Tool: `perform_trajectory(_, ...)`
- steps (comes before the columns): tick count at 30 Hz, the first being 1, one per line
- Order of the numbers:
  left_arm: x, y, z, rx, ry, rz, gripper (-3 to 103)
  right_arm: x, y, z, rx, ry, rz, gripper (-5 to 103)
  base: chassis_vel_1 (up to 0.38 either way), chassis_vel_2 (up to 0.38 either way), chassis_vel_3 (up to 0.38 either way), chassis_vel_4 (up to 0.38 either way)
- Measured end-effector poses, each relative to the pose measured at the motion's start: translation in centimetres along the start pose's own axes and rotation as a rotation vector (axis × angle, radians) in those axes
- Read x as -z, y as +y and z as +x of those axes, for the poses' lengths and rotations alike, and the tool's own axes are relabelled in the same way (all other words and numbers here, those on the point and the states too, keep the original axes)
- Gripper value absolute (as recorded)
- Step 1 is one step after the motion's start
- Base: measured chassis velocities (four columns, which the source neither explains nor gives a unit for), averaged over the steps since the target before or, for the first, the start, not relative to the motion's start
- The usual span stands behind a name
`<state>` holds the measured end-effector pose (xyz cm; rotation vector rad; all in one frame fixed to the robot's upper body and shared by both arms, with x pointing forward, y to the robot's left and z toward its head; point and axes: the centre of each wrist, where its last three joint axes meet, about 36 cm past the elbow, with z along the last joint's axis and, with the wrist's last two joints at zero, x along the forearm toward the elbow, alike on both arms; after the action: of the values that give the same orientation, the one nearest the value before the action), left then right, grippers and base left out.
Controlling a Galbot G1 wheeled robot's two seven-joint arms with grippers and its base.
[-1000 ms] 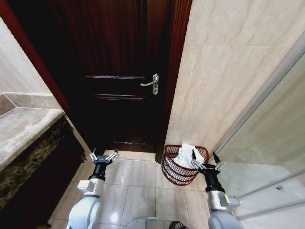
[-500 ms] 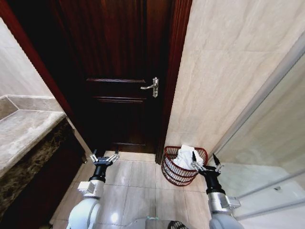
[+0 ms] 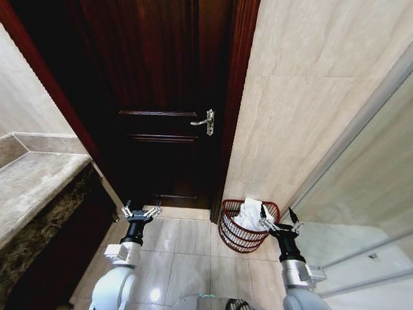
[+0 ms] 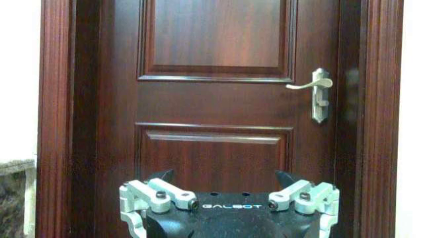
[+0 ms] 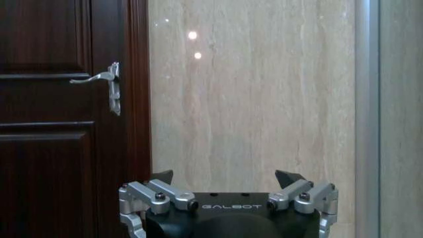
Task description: Discard the used towel into the hamper.
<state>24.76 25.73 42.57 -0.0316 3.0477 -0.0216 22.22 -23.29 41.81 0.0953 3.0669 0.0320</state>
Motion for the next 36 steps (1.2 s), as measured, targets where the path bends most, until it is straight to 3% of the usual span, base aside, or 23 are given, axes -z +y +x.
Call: perform_trajectory(36,0.77,-0.17,-0.17,-0.012,-0.019,0.004,100,0.66,-0.25,-0.01,-0.006,-0.018,0.005,100,0.000,0.000,0.000,0.000)
